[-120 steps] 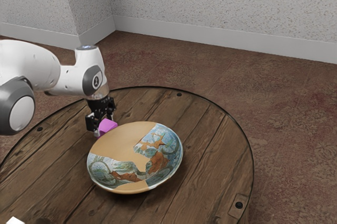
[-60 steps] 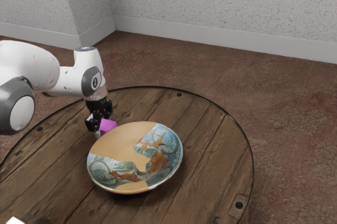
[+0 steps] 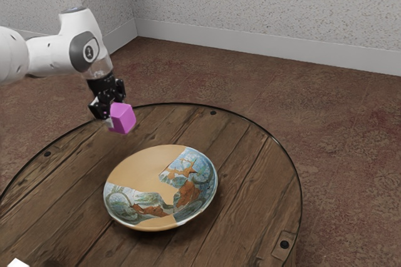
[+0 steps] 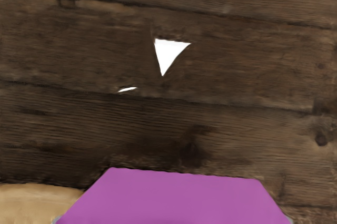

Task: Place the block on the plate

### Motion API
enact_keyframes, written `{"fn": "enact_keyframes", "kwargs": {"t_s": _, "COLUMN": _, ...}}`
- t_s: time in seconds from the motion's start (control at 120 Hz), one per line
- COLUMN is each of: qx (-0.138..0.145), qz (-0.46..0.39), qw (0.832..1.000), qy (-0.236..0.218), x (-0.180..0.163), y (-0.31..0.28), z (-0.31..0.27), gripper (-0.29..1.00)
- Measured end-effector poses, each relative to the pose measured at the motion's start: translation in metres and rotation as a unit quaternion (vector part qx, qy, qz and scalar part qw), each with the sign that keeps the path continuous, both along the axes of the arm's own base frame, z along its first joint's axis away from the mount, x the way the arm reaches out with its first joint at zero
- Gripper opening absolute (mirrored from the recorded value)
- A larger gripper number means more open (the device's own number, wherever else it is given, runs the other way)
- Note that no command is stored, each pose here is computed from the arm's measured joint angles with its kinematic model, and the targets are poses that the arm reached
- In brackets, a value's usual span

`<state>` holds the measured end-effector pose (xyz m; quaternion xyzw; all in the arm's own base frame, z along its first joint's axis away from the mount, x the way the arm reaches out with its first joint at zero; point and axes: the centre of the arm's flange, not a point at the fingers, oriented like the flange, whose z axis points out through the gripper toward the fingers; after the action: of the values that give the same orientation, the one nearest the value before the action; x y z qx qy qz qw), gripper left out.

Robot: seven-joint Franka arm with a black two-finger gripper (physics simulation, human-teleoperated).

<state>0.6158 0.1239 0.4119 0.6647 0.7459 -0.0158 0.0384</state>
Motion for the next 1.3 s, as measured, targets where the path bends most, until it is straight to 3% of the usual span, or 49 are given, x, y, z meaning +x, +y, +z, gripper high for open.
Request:
{"fn": "enact_keyframes", "kwargs": {"t_s": 0.292, "qx": -0.021, "qz": -0.12, "qw": 0.993, "qy": -0.004, "x": 0.025, "y": -0.133, "z": 0.028, "gripper": 0.4}}
{"fn": "enact_keyframes", "kwargs": {"t_s": 0.508, "qx": -0.041, "qz": -0.156, "qw": 0.986, "qy": 0.037, "x": -0.006, "y": -0.178, "z": -0.001, "gripper": 0.4}}
{"fn": "enact_keyframes", "kwargs": {"t_s": 0.7, "qx": -0.045, "qz": -0.152, "qw": 0.985, "qy": 0.072, "x": -0.026, "y": -0.177, "z": -0.046, "gripper": 0.4}}
{"fn": "enact_keyframes", "kwargs": {"t_s": 1.092, "qx": -0.044, "qz": -0.136, "qw": 0.986, "qy": 0.087, "x": -0.038, "y": -0.164, "z": -0.102, "gripper": 0.41}}
{"fn": "enact_keyframes", "kwargs": {"t_s": 1.3, "qx": -0.045, "qz": -0.13, "qw": 0.987, "qy": 0.08, "x": -0.037, "y": -0.16, "z": -0.103, "gripper": 0.53}}
